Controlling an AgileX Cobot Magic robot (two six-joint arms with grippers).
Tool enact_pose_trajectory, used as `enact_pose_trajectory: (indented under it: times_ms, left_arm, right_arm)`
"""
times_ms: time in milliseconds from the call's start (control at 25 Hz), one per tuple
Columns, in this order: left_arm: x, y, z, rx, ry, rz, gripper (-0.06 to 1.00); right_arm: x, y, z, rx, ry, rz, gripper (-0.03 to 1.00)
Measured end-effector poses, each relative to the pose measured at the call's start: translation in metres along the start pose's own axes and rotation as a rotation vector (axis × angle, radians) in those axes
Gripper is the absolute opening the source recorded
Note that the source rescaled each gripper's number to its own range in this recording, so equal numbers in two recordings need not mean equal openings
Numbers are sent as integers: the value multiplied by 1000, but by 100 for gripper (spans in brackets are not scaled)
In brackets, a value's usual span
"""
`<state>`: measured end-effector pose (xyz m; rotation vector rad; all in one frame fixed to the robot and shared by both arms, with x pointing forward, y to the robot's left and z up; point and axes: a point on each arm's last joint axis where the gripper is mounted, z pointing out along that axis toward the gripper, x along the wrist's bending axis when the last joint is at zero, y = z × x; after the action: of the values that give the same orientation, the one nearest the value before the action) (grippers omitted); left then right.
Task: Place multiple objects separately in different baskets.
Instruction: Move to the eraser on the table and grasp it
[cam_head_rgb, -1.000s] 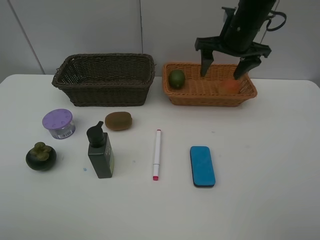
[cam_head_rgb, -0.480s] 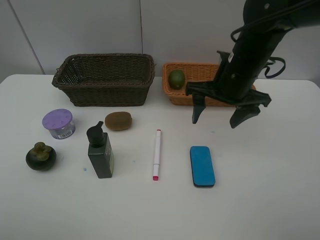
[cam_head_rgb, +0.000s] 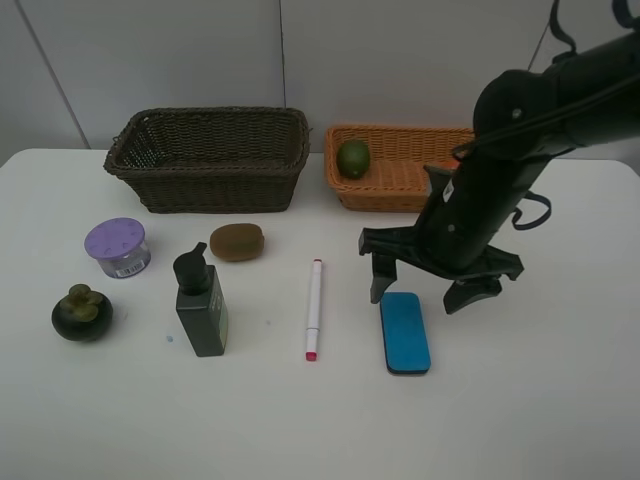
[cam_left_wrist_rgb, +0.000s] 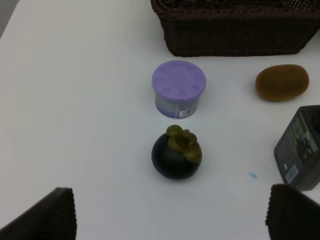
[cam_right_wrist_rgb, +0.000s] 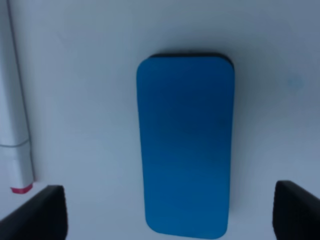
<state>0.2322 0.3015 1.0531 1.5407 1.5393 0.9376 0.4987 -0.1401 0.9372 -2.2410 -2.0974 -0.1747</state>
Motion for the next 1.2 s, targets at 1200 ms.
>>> enact_pose_trajectory:
  times_ms: [1200]
  left_arm:
    - [0, 0, 0, 0, 0, 0, 100]
  right_arm:
    - [8, -2, 55, 77, -73, -46, 99]
